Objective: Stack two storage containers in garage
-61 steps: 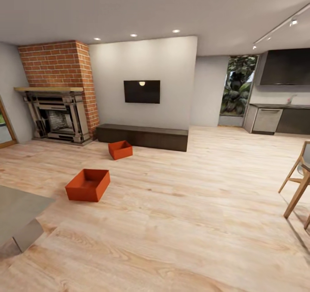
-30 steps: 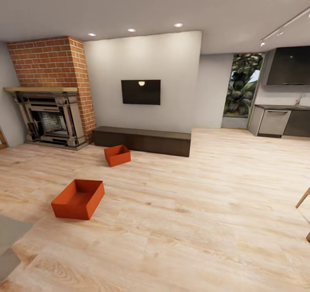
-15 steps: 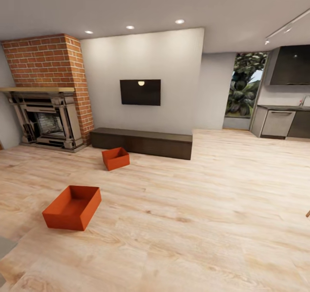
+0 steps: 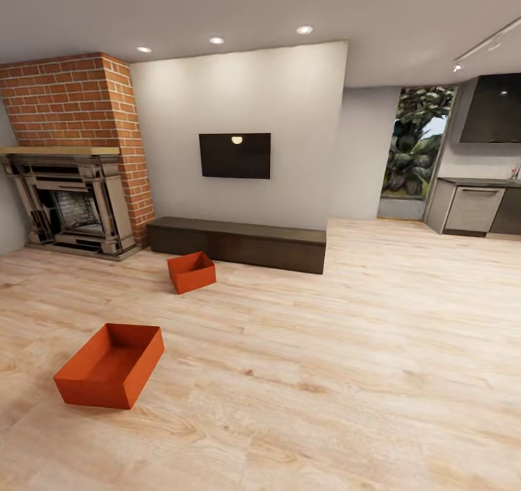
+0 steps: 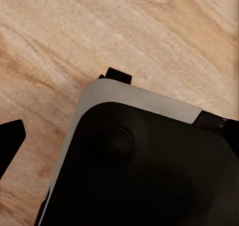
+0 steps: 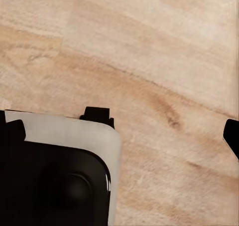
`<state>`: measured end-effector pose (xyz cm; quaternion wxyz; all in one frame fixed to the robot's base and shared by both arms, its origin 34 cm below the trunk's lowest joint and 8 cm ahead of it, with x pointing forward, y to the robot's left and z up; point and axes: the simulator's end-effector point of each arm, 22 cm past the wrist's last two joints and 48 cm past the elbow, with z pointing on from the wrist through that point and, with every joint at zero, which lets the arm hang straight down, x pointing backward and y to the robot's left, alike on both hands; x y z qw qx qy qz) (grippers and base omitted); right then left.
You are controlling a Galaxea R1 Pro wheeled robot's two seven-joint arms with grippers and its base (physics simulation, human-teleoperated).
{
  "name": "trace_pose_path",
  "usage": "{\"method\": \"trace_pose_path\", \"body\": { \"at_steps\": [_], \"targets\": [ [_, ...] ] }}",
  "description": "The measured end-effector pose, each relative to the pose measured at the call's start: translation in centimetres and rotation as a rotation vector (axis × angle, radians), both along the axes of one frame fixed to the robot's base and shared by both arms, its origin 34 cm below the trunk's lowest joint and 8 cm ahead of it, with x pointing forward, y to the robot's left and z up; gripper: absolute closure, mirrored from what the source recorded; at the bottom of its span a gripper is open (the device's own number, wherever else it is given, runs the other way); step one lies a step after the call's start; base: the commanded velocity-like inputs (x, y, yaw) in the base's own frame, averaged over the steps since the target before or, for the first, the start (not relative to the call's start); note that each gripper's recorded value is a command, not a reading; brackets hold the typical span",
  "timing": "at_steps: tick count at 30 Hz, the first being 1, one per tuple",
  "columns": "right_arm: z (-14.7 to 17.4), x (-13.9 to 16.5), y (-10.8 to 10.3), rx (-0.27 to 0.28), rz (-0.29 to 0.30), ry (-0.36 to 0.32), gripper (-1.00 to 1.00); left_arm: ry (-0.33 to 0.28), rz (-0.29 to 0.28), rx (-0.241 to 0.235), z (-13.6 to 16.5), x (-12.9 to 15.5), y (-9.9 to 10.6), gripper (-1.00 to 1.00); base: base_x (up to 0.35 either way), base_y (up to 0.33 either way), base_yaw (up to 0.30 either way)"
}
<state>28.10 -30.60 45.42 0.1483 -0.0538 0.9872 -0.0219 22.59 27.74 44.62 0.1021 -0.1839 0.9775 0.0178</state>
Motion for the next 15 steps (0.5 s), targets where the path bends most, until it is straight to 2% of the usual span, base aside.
{"method": "trace_pose_path", "body": {
  "at_steps": [15],
  "targets": [
    [-0.01,-0.04,0.07,-0.001,0.014,0.002,-1.0,-0.002,0.002,0.0,0.01,0.02,-0.05,-1.0,0.326,0.0,0.0]
  ]
}}
